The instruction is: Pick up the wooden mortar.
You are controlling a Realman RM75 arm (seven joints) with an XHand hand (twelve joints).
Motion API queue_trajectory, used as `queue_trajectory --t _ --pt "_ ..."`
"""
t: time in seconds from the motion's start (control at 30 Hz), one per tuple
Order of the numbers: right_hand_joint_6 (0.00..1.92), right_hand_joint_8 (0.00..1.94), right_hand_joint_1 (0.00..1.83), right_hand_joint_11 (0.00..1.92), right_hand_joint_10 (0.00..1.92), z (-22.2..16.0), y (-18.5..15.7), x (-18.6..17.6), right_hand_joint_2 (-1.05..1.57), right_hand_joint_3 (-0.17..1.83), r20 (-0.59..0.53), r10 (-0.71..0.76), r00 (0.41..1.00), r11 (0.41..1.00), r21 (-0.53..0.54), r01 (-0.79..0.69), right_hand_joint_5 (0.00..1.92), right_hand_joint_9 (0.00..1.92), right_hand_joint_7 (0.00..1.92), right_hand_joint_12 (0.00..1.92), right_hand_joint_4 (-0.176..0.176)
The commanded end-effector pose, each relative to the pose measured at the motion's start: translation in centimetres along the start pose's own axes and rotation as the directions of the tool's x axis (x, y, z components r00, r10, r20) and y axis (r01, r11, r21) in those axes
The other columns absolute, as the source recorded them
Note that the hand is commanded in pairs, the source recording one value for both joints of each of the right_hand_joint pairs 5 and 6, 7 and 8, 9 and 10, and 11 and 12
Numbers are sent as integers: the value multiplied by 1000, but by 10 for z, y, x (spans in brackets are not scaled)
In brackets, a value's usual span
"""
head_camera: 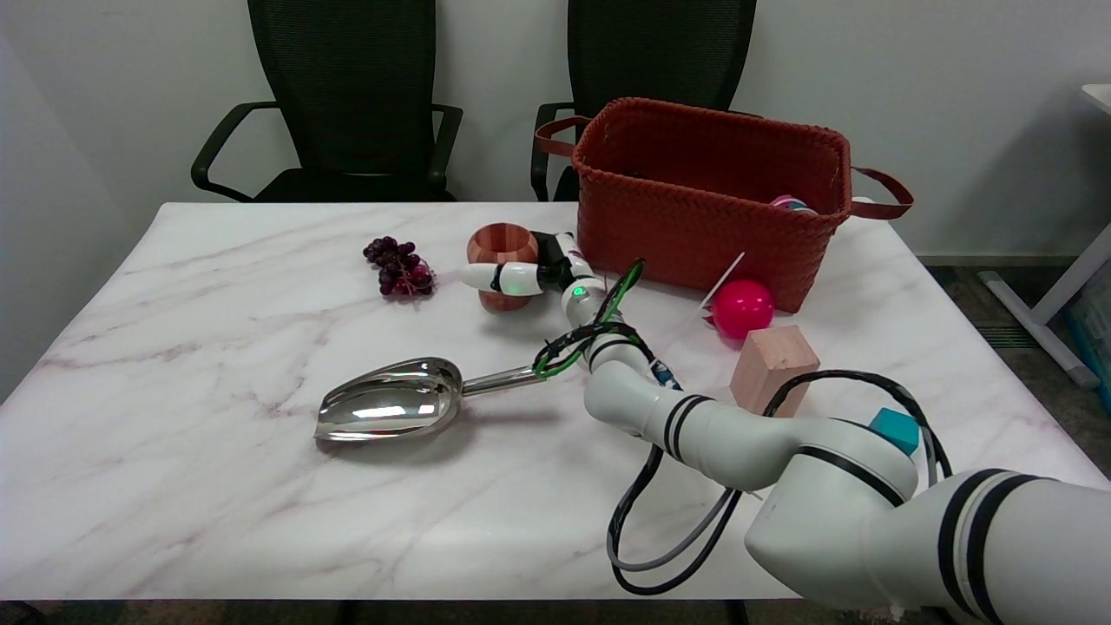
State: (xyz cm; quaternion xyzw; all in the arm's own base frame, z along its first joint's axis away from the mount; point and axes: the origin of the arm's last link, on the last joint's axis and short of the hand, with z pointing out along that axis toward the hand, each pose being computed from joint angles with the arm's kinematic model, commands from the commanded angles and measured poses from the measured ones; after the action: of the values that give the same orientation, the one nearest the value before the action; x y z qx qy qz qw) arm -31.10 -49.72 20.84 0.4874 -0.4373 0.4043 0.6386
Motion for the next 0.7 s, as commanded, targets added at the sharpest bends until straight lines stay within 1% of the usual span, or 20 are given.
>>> queue_trajectory --t 0.03,0.17,0.23,0.4,0.43,0.6,0.7 --pt "747 1062 1184 623 920 -2 3 1 601 202 -25 81 996 997 -3 -82 747 920 1062 623 0" --pt "770 1089 1190 692 957 -4 5 0 616 192 -27 115 993 993 -3 -115 770 957 1089 692 0" --pt "772 1093 1192 711 963 -5 1 1 624 190 -35 141 989 990 22 -140 772 963 1093 711 0" --pt "736 1099 1203 734 962 -12 -24 5 648 167 -47 192 980 972 149 -184 736 962 1099 734 0" --pt "730 1103 1205 741 967 -13 -26 7 649 179 -49 193 980 970 161 -183 730 967 1103 741 0" --pt "716 1124 1208 763 986 -22 -59 11 651 200 -43 186 982 939 302 -164 716 986 1124 763 0" --pt "703 1138 1208 775 998 -26 -67 13 651 205 -43 204 978 924 337 -178 703 998 1138 775 0"
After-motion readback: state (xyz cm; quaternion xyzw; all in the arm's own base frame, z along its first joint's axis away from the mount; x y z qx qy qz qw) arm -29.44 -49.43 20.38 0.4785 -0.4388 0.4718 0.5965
